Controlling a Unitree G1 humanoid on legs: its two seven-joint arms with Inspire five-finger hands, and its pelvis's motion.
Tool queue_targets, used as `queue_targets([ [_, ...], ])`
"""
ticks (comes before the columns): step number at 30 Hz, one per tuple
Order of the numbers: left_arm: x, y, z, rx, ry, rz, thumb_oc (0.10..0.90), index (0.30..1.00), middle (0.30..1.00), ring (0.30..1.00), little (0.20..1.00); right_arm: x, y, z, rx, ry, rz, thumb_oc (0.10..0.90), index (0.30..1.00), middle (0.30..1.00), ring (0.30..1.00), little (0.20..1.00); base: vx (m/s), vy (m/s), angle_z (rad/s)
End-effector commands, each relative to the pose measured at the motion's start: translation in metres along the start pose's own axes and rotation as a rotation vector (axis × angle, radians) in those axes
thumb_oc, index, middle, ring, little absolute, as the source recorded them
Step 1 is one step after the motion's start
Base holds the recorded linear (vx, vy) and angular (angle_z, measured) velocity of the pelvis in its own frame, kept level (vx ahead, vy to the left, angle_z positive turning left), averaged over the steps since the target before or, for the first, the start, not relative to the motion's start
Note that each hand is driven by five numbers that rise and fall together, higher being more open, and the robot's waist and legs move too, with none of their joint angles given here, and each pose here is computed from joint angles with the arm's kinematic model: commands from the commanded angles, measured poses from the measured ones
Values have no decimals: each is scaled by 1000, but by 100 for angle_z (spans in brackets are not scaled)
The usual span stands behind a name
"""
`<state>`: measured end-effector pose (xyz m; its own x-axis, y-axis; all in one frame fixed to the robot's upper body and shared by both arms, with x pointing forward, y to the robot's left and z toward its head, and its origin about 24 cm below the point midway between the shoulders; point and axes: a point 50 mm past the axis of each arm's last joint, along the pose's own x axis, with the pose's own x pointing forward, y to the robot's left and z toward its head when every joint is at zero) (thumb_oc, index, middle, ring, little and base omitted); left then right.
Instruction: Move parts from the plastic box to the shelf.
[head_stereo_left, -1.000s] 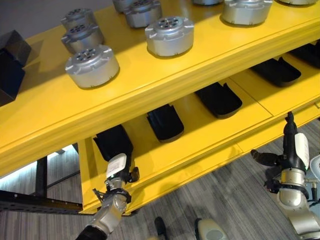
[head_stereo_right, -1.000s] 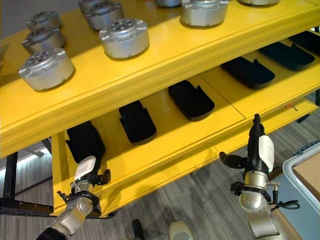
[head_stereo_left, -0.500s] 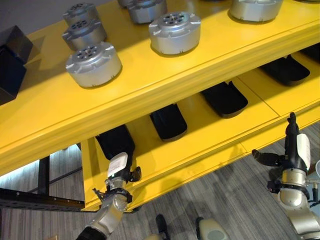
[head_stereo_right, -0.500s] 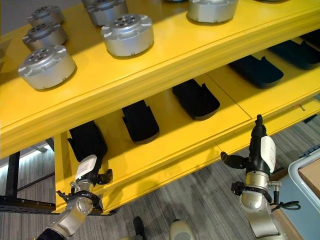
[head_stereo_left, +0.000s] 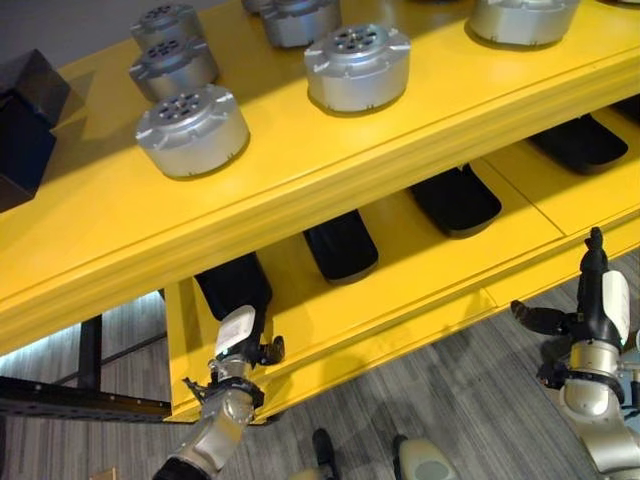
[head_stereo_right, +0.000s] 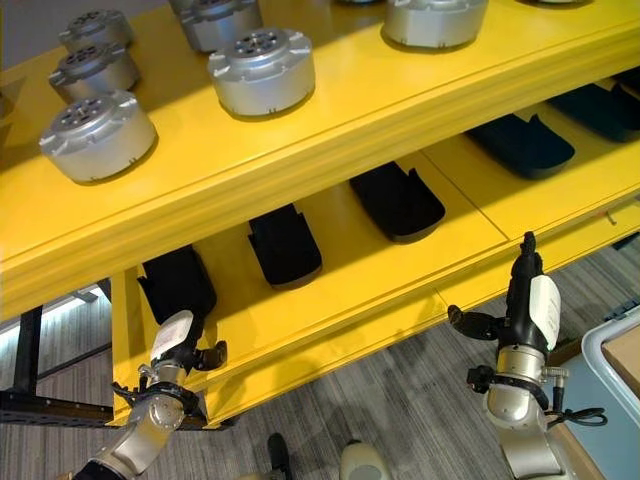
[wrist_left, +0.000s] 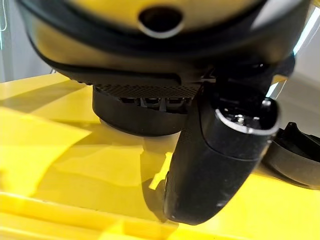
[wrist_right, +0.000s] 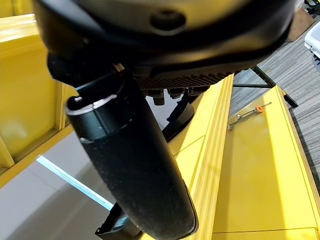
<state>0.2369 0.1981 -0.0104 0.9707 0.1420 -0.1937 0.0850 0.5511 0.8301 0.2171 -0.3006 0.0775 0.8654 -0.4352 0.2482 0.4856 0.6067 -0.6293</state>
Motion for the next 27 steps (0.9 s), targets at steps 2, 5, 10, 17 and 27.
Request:
queue_targets([
  [2, 1, 17, -11, 6, 11, 19, 900, 1000, 1000, 1000, 1000, 20, -34, 49, 95, -232, -196, 900, 1000, 1000, 1000, 1000, 0, 0, 0],
  [5, 0, 17, -10, 6, 11, 17, 900, 1000, 1000, 1000, 1000, 19, -34, 49, 94, -233, -199, 900, 1000, 1000, 1000, 1000, 0, 0, 0],
  [10, -1, 17, -10, -18, 10, 14, 900, 1000, 1000, 1000, 1000, 21, -37, 49, 92, -231, -211, 900, 1000, 1000, 1000, 1000, 0, 0, 0],
  [17, -3, 21, -7, -14, -11, 8, 900, 1000, 1000, 1000, 1000, 22, -38, 49, 87, -232, -222, 900, 1000, 1000, 1000, 1000, 0, 0, 0],
  [27, -6, 27, -3, -8, -43, -2, 900, 1000, 1000, 1000, 1000, 22, -39, 50, 81, -234, -226, 900, 1000, 1000, 1000, 1000, 0, 0, 0],
])
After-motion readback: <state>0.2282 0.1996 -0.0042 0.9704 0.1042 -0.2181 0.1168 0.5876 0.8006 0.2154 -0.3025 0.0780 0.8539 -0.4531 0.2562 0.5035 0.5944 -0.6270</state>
